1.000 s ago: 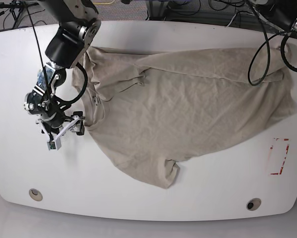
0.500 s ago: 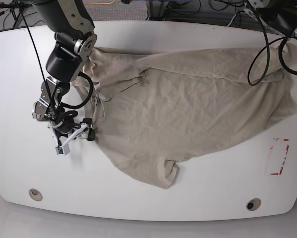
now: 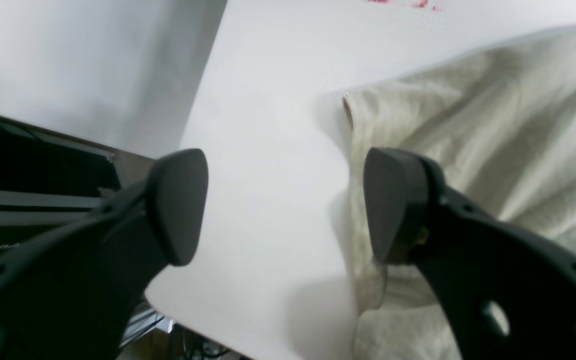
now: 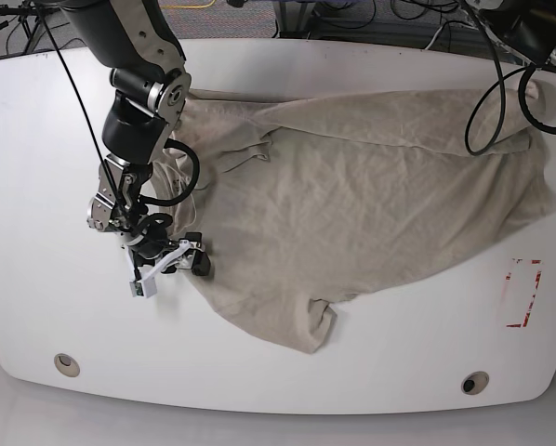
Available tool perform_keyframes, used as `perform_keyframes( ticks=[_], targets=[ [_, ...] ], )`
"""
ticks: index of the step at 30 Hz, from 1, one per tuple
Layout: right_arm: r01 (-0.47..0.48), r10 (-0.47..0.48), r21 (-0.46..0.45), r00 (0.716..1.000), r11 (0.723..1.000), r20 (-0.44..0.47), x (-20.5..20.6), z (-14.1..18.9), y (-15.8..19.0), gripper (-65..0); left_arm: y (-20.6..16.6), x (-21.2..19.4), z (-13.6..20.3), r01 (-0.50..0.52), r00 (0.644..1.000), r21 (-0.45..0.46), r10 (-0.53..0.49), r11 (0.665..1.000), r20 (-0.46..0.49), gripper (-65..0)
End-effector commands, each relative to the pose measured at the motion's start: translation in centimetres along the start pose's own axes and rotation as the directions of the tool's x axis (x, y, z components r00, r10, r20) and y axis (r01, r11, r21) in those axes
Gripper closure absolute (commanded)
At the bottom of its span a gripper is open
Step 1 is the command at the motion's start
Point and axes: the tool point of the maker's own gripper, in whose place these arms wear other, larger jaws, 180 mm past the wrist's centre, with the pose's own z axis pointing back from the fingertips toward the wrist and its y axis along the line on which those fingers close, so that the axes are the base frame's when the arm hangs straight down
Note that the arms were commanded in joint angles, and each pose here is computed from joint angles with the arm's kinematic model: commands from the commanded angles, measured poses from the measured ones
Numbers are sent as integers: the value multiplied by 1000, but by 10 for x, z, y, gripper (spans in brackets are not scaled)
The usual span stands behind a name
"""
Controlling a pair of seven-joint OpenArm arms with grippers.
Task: Fold the T-shirt properly
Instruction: 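Move the right gripper onto the shirt's side edge and grasp it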
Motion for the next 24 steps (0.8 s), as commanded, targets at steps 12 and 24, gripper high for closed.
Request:
perform_keyframes(
  ticks=[12, 24],
  targets=[
    [-119, 120, 35, 993, 992, -5, 13, -23, 43, -428, -4, 6, -25, 18, 999, -72, -15, 997, 33, -446],
    [-141, 141, 19, 990, 990, -18, 13, -25, 43, 0, -24, -12, -67, -31, 999, -191, 27, 981, -24, -453]
  ],
)
